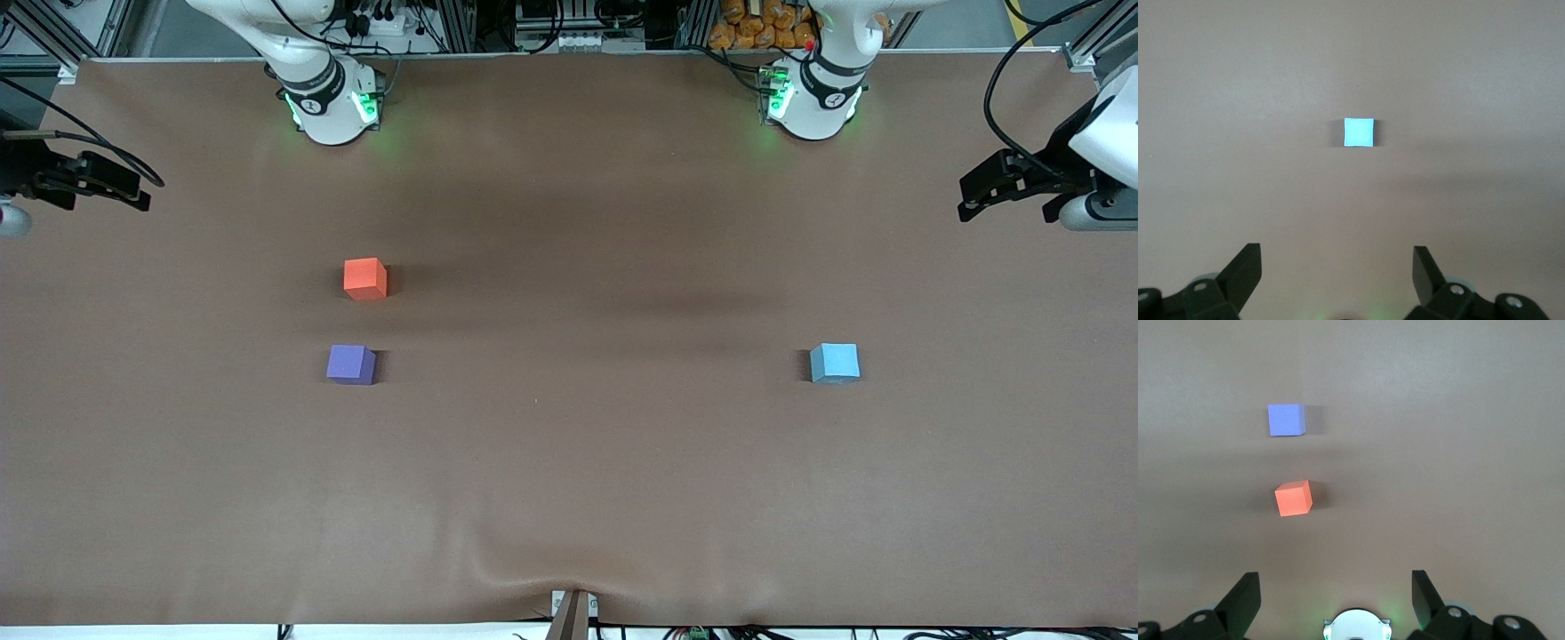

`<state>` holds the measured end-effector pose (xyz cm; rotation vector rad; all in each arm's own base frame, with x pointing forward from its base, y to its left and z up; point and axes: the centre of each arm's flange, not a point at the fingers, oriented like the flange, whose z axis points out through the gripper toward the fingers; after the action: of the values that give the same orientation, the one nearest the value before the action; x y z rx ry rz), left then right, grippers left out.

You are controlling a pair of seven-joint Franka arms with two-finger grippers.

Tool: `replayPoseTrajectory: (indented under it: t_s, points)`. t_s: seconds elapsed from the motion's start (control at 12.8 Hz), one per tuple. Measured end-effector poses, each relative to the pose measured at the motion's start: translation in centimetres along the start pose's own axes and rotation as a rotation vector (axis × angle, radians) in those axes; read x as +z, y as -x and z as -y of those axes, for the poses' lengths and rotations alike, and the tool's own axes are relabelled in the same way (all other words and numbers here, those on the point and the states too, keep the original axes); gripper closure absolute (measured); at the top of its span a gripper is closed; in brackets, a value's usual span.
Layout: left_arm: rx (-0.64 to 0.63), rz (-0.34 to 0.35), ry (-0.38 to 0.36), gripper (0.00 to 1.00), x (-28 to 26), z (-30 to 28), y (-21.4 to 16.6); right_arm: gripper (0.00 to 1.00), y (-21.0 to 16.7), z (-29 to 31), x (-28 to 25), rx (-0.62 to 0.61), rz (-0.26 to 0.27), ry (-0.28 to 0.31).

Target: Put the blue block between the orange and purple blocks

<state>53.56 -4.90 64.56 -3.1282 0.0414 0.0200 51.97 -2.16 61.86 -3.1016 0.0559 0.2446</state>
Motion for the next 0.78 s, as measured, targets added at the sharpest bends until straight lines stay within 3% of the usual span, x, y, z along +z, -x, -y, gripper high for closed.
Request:
replayPoseTrajectory:
  t_s: [0.78]
  points:
    - [0.002, 0.022, 0.002, 0.00, 1.7, -0.1, -1.0, 0.00, -0.3, 1.1, 0.6, -0.021, 0.009, 0.003]
